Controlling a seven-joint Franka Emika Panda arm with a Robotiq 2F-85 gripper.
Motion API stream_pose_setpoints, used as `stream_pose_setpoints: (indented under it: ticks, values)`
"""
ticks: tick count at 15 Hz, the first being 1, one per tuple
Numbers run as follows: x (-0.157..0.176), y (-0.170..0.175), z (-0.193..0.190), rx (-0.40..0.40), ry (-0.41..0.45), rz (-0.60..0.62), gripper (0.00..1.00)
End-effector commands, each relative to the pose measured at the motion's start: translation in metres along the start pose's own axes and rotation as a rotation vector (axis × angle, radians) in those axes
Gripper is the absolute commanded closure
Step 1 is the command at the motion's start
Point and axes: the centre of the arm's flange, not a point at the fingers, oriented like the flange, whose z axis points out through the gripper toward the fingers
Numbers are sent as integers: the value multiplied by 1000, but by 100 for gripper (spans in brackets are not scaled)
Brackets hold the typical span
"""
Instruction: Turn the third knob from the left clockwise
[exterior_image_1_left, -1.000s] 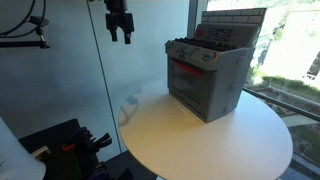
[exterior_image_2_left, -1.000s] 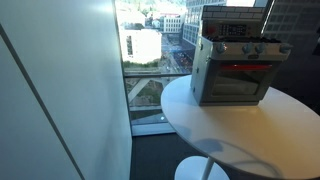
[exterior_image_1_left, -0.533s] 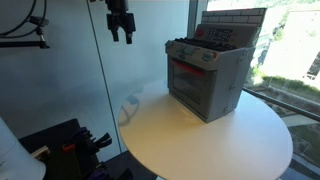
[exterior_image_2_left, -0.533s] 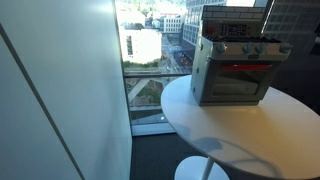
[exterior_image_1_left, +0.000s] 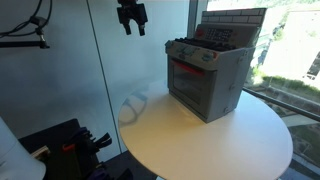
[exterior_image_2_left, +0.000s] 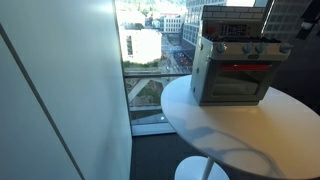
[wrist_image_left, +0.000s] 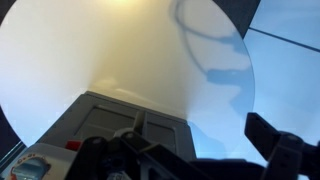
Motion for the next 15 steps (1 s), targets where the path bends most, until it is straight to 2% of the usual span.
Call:
stream_pose_setpoints:
  ticks: [1, 15]
  values:
    - [23, 15, -12, -36, 81, 48, 0]
    - [56, 68, -8, -64, 360, 314, 0]
